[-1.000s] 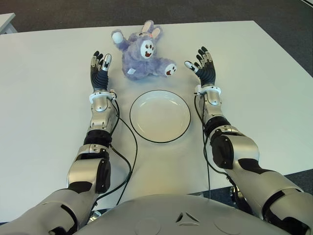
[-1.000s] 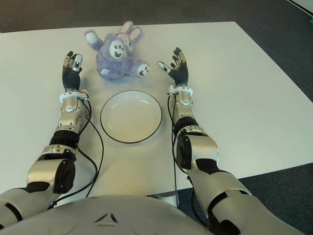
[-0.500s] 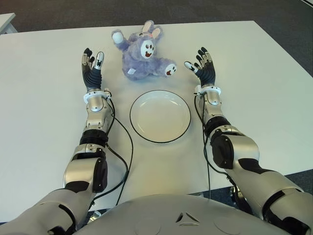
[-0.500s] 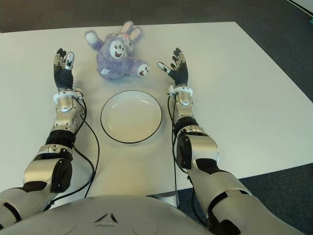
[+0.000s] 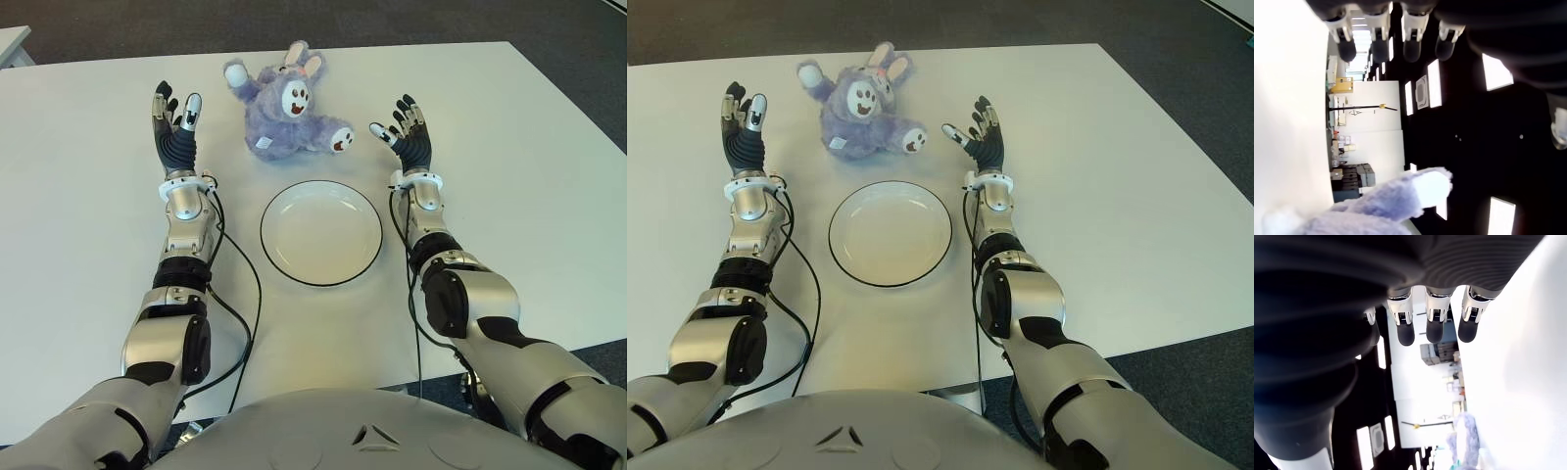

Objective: Put the doll into the plate.

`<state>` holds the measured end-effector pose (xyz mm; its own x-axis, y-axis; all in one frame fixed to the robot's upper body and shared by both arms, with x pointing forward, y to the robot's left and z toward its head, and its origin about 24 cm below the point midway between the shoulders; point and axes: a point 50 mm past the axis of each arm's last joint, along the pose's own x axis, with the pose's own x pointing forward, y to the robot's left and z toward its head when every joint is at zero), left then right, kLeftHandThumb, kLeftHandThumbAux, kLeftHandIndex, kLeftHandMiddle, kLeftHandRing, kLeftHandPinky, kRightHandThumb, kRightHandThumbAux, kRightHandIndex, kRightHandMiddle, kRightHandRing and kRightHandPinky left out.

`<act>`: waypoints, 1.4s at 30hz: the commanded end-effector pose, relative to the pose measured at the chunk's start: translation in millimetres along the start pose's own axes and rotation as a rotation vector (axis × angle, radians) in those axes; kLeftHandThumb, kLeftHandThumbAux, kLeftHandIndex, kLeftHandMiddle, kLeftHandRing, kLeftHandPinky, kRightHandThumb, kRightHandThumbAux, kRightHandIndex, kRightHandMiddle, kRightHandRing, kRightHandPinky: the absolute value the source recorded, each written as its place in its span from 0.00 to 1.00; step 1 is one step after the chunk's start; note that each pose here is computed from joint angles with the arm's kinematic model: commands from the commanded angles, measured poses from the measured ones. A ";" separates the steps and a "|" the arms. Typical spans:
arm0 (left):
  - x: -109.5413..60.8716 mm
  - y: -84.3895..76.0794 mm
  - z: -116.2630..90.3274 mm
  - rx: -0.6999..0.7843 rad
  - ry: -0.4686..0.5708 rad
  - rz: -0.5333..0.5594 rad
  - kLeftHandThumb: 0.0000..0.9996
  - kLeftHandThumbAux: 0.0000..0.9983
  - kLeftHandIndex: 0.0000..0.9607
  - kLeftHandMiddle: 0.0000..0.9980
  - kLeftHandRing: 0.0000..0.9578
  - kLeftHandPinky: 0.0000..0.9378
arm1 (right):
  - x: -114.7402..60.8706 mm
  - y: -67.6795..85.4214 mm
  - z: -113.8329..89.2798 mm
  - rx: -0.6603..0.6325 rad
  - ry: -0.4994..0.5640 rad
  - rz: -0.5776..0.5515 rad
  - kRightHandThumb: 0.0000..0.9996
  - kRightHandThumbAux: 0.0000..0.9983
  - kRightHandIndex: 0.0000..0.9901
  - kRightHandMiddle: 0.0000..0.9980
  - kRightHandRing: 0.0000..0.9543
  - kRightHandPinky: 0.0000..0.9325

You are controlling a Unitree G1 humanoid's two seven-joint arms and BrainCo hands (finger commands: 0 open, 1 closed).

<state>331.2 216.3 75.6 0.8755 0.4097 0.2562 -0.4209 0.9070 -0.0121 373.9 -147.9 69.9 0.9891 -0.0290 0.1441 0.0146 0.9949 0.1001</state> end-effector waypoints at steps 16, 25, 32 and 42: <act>-4.3 5.8 8.4 0.136 -0.185 0.045 0.00 0.40 0.00 0.04 0.04 0.00 | -17.1 -3.5 -27.5 0.017 0.111 -0.023 0.02 0.81 0.03 0.03 0.02 0.05; -6.9 5.0 14.2 0.242 -0.285 0.058 0.00 0.40 0.00 0.01 0.00 0.00 | -17.3 -2.3 -28.0 0.031 0.113 -0.024 0.02 0.81 0.03 0.03 0.02 0.06; -9.1 4.7 16.2 0.305 -0.336 0.030 0.00 0.40 0.00 0.01 0.00 0.00 | -17.6 -1.1 -28.4 0.028 0.113 -0.022 0.02 0.82 0.03 0.03 0.02 0.05; -10.3 5.2 19.6 0.312 -0.391 -0.003 0.00 0.40 0.00 0.02 0.01 0.00 | -17.6 -0.3 -28.8 0.028 0.118 -0.021 0.02 0.82 0.02 0.02 0.02 0.05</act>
<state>319.6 212.2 97.2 0.7440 0.2906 0.6017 -0.5192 0.8182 0.2468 374.0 -145.7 68.8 0.9906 -0.0254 0.1346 0.0112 0.9943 0.1056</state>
